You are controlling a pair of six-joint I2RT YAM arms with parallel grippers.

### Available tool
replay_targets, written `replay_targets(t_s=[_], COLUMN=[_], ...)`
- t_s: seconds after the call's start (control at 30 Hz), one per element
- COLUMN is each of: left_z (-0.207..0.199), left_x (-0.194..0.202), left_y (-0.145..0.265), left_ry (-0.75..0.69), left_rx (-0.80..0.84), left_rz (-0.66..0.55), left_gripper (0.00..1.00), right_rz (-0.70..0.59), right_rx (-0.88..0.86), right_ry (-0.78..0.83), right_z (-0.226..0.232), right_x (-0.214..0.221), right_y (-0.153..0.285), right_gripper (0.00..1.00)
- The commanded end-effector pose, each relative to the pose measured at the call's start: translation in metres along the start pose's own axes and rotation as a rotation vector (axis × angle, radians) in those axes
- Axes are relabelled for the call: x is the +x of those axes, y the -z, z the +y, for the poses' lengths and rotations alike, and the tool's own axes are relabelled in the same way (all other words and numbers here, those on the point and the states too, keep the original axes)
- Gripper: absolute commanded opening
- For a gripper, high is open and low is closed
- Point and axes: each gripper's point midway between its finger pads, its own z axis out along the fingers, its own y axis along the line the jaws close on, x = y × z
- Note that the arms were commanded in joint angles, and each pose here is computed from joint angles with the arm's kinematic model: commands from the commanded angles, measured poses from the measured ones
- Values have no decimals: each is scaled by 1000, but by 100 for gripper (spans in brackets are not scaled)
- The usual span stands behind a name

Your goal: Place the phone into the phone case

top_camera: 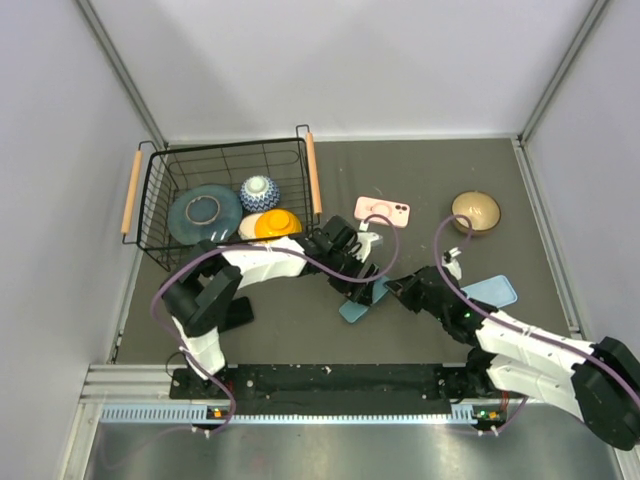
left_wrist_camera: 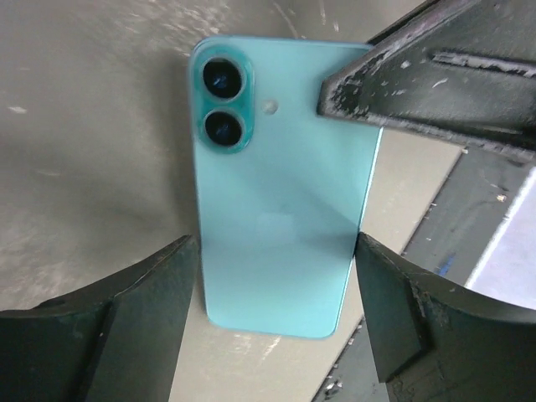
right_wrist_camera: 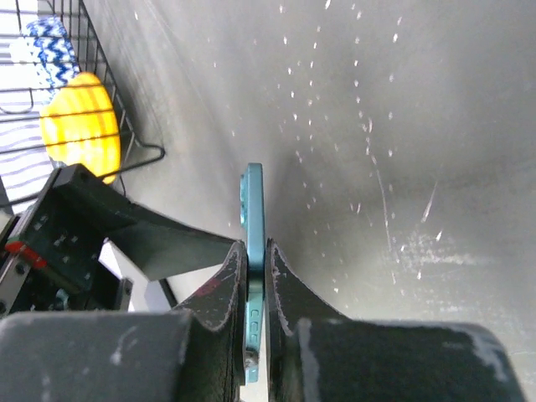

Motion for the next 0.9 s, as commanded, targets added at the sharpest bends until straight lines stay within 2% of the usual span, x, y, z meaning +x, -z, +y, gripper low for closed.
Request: replay_targets(t_s=[0.0, 0.07, 0.23, 0.3, 0.47, 0.63, 0.87], left_z=[13, 11, -1, 1, -22, -35, -25], left_x=[-27, -29, -28, -28, -23, -12, -8], left_y=[29, 34, 38, 45, 44, 33, 5], left_ry=[-131, -206, -318, -363, -495, -613, -648], left_rx=[-200, -287, -383, -464, -521, -615, -728], left_rz=[-131, -159, -221, -261, -327, -328, -269], left_gripper=[80, 81, 82, 81, 74, 72, 68], right_rz=[-97, -100, -99, -101, -98, -109, -101], right_rx=[7, 21, 47, 43, 67, 63, 57], right_ry=[-49, -62, -70, -94, -110, -125, -148], right_z=[5, 0, -3, -2, -7, -5, -6], right_x=[-20, -21, -21, -21, -21, -24, -22], right_y=[2, 3, 4, 4, 6, 10, 12], right_gripper=[0, 0, 0, 0, 0, 0, 0])
